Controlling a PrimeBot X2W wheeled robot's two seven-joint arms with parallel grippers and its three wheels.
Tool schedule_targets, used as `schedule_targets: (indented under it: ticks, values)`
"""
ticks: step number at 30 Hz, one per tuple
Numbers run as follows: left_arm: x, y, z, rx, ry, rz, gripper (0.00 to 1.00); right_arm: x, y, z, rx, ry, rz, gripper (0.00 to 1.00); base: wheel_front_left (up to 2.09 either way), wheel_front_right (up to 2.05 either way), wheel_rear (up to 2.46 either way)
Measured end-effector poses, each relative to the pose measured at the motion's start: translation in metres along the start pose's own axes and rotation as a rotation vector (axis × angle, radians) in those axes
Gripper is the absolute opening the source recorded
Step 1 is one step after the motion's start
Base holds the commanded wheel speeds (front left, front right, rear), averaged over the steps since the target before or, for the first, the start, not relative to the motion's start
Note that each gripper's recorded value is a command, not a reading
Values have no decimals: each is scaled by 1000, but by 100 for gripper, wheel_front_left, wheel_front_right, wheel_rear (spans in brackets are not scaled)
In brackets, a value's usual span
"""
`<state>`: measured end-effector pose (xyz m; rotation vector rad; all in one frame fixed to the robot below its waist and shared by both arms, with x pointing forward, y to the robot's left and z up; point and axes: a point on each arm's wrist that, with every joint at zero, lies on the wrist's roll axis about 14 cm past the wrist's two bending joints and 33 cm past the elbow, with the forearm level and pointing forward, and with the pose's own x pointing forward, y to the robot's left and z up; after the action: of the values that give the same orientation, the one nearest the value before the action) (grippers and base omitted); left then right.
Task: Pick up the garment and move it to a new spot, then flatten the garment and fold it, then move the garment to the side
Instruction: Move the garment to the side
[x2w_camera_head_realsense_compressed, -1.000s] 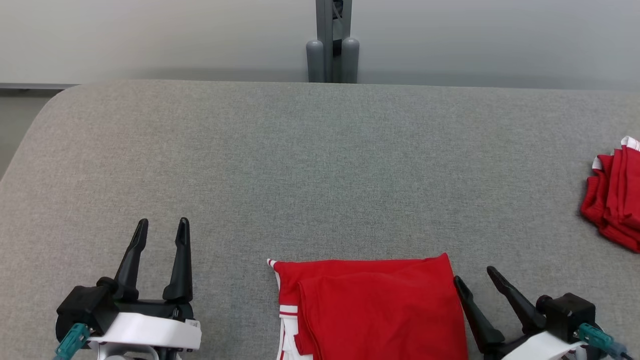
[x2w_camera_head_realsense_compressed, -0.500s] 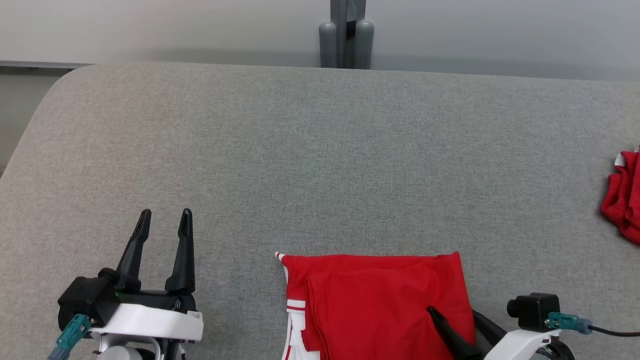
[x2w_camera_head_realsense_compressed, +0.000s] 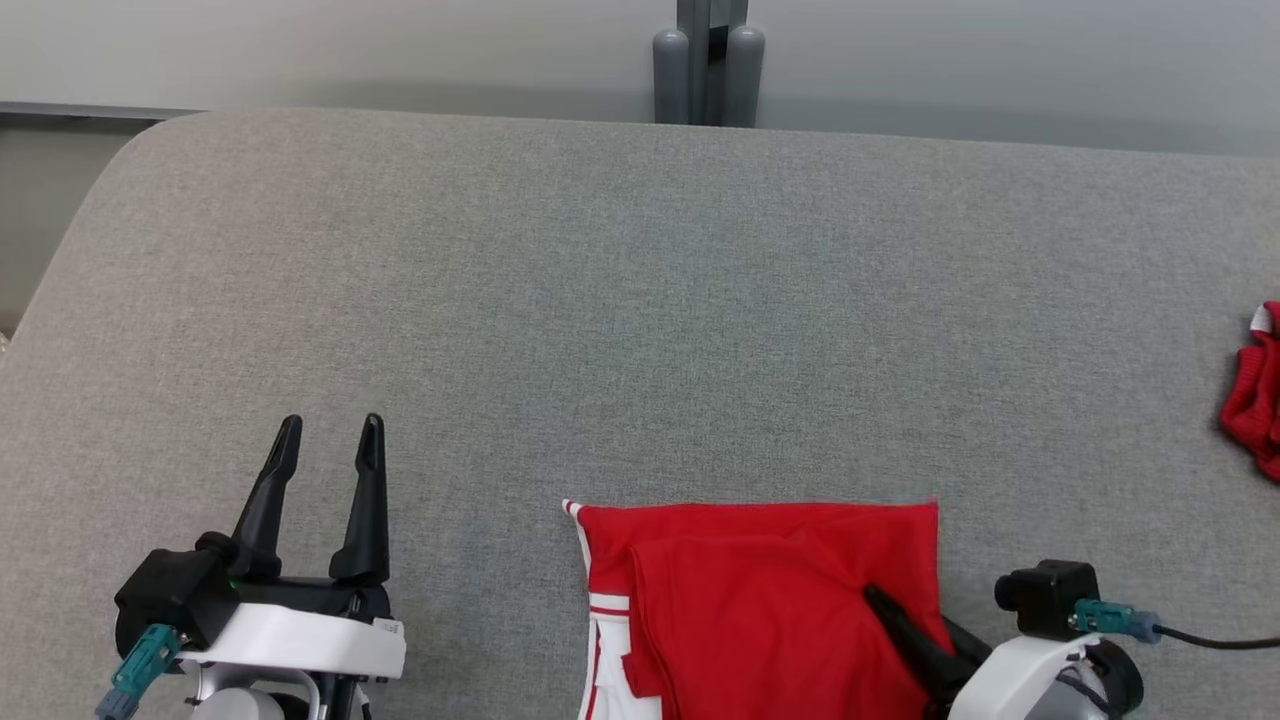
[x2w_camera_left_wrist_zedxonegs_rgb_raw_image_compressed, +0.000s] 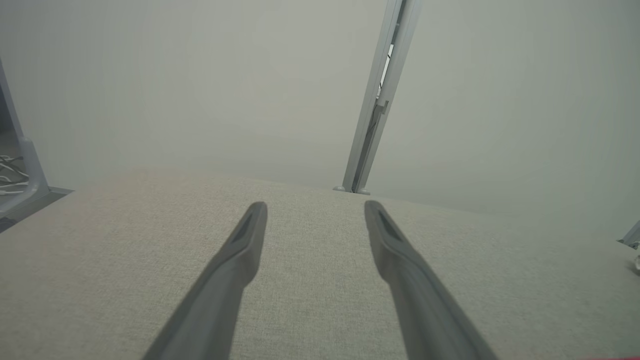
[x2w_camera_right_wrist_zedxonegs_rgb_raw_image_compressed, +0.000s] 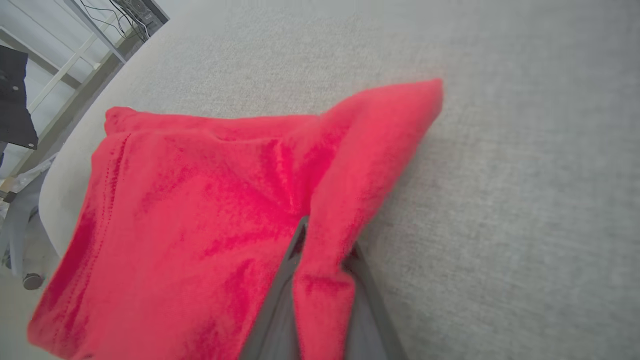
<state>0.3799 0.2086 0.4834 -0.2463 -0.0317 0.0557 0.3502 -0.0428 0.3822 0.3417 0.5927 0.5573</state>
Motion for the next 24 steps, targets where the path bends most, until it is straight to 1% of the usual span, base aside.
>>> schedule_targets:
  ticks: [6, 11, 14, 19, 24]
  values:
    - [5, -11, -3, 16, 6, -35, 100, -6, -26, 25, -143, -33, -50, 0, 0, 0, 0]
    - [14, -34, -12, 20, 28, -108, 100, -20, -65, 52, -286, -31, -139, 0, 0, 0, 0]
    - [22, -51, -19, 14, 41, -157, 100, -36, -101, 69, -338, -27, -236, 0, 0, 0, 0]
    - [36, -71, -34, -3, 70, -218, 100, -71, -166, 99, -367, -46, -440, 0, 0, 0, 0]
    - [47, -88, -55, -18, 113, -267, 100, -103, -213, 128, -376, -93, -614, 0, 0, 0, 0]
